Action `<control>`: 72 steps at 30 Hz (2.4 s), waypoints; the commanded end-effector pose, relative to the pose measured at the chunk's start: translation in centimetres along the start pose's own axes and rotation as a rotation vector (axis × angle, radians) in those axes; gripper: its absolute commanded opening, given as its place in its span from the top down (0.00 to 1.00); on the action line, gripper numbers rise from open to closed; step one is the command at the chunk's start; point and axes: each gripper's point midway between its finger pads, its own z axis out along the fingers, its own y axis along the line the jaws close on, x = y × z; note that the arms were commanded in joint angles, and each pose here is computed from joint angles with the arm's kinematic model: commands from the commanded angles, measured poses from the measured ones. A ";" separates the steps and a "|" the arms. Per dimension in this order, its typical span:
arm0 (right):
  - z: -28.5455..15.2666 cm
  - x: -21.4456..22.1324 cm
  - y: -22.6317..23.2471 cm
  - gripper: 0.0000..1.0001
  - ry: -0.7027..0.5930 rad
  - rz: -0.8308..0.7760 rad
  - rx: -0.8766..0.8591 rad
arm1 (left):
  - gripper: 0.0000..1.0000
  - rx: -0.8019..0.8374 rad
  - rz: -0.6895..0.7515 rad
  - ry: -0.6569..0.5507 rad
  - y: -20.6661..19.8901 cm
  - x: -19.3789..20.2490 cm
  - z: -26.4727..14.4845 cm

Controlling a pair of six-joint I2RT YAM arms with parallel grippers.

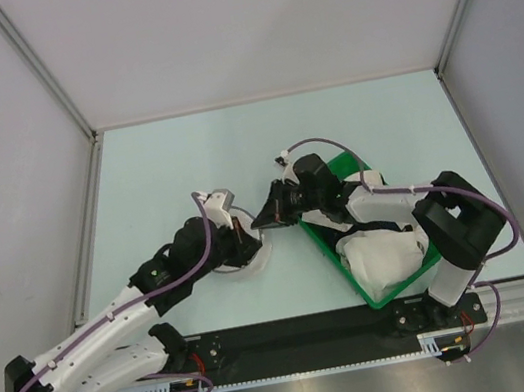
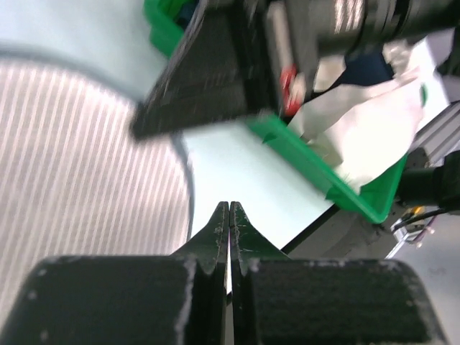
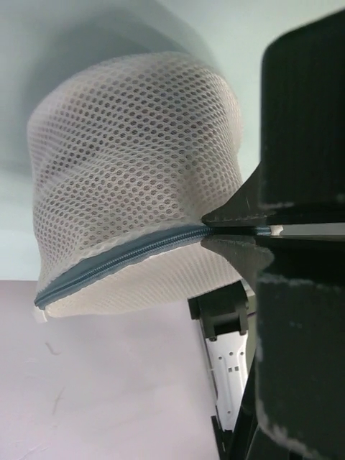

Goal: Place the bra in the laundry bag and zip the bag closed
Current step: Zip the zipper on the laundry bag.

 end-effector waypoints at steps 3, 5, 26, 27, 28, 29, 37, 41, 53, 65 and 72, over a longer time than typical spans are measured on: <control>-0.7 -5.5 -0.1 1.00 -0.040 -0.089 -0.076 | 1.00 -0.186 -0.001 0.030 4.4 2.1 -2.0; -0.8 -5.8 -0.6 1.00 0.012 -0.099 -0.095 | 1.00 -0.264 -0.014 0.023 5.9 2.2 -3.1; -4.8 -4.2 1.4 1.00 -0.374 0.454 -0.107 | 0.56 0.278 -0.102 0.096 -4.7 3.3 0.0; -5.1 -3.9 1.2 1.00 -0.393 0.475 -0.099 | 0.57 0.241 -0.120 0.109 -4.0 3.7 0.6; -5.3 -4.1 0.7 1.00 -0.435 0.487 -0.071 | 0.58 0.195 -0.135 0.114 -3.2 3.9 1.0; -6.0 -4.0 1.5 1.00 -0.451 0.489 -0.088 | 0.62 0.114 -0.146 0.154 -1.8 4.9 1.3; -6.8 -1.8 0.2 1.00 -0.583 0.643 -0.067 | 0.63 0.127 -0.064 0.011 -0.9 1.2 1.9; -6.7 -2.8 1.4 1.00 -0.625 0.678 -0.117 | 0.56 0.236 -0.059 -0.014 -2.7 1.0 1.5; -5.2 -2.9 3.4 1.00 -0.608 0.757 -0.176 | 0.41 0.224 -0.114 -0.148 -1.8 -0.2 1.6; -4.7 -2.6 5.0 1.00 -0.588 0.764 -0.188 | 0.33 0.210 -0.148 -0.274 -1.4 -2.2 2.3; -4.4 -2.2 5.3 1.00 -0.573 0.774 -0.195 | 0.34 0.199 -0.163 -0.430 -0.5 -4.3 1.6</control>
